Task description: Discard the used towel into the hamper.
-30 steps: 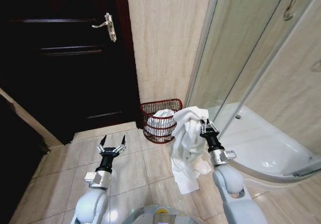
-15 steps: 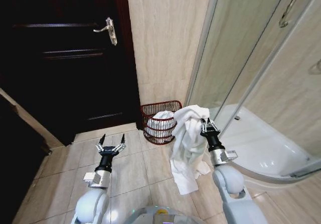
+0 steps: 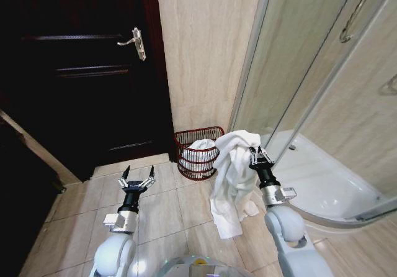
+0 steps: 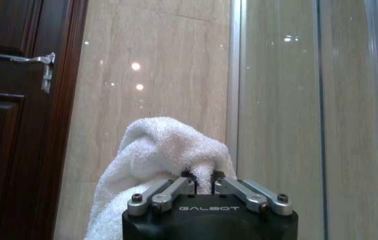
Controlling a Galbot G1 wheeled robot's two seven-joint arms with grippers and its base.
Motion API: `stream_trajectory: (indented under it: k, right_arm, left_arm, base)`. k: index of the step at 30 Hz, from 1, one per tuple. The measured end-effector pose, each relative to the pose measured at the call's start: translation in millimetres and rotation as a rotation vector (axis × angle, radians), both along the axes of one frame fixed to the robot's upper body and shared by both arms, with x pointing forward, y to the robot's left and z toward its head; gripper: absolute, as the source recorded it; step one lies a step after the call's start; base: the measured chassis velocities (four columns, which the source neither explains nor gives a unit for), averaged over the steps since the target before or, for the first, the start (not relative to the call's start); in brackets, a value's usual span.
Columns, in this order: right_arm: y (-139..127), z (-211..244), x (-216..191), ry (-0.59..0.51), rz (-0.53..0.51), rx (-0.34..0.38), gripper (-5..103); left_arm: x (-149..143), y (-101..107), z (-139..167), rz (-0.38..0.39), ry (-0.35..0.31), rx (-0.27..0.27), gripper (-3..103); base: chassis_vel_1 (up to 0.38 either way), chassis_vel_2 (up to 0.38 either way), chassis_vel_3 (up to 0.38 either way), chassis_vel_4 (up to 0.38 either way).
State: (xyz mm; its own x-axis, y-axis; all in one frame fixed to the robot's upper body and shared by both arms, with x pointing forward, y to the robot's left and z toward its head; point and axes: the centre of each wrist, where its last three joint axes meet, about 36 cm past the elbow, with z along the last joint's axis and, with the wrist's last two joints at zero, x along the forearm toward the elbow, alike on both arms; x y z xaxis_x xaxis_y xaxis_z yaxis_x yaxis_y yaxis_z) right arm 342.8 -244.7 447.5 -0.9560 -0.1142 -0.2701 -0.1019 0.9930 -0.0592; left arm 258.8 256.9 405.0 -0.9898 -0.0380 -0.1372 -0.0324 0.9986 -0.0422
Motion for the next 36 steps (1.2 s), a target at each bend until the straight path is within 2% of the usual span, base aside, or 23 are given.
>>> stream_trajectory:
  k: [36]
  right_arm:
    - [-3.8, 3.5, 1.4, -0.002, -0.003, 0.006, 11]
  left_arm:
    - [0.7, -3.1, 2.9, -0.011, -0.001, 0.015, 100]
  base:
    - [0.0, 0.0, 0.0, 0.0]
